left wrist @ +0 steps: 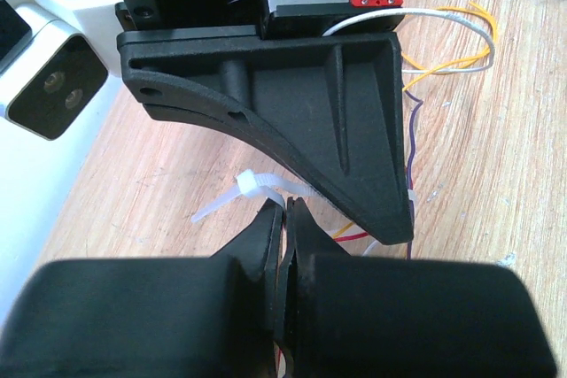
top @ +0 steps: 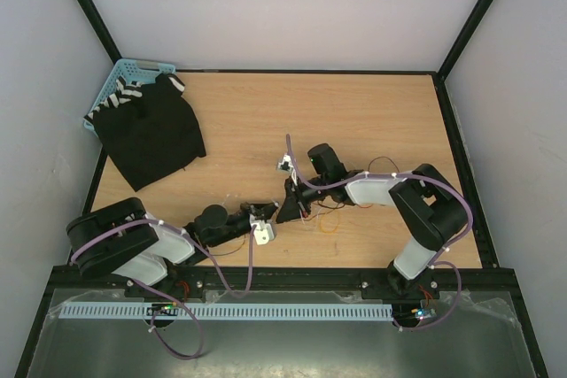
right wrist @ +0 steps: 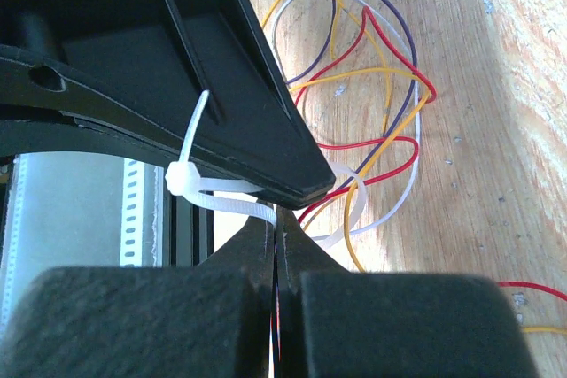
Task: Zip-tie the wires
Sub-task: Tie the cable at the center of the board.
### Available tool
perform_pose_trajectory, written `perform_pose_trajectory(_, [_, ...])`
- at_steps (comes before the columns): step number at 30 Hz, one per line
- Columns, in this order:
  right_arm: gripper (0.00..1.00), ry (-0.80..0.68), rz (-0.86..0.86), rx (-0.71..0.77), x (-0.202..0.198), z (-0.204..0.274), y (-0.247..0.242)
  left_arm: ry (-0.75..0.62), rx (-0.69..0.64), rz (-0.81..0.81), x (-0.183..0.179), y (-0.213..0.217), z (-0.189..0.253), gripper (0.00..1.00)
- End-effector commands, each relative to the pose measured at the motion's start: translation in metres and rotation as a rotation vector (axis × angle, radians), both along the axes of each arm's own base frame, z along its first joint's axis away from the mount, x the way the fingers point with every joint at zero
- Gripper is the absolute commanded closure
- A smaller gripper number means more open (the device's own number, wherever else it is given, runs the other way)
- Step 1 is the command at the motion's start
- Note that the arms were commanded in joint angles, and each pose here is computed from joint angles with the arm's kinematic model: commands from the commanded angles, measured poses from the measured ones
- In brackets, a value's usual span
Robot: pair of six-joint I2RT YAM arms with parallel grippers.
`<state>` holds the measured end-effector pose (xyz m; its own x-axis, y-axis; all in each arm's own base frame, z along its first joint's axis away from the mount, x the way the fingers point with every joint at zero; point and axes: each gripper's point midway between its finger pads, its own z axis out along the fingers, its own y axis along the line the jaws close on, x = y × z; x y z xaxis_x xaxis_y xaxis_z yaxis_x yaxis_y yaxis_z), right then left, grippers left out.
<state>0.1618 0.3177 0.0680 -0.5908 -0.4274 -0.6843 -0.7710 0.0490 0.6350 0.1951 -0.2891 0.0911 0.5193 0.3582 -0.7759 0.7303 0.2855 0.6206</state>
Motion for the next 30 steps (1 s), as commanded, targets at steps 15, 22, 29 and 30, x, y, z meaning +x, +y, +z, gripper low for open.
perform_pose_trajectory(15, [1.00,-0.031,0.007,0.027,0.014,0.014,0.007,-0.005,0.020,-0.031,-0.008,-0.005,-0.006,1.00])
perform_pose_trajectory(22, [1.00,-0.024,0.005,0.014,0.011,0.010,0.004,0.029,-0.033,0.024,-0.001,-0.002,0.004,1.00])
perform_pose_trajectory(29, [1.00,-0.043,-0.007,0.001,0.005,0.005,-0.004,0.096,-0.076,0.054,0.005,0.001,0.004,1.00])
perform_pose_trajectory(30, [1.00,-0.045,-0.009,0.001,0.005,0.005,-0.005,0.105,-0.079,0.055,0.005,0.001,0.003,1.00])
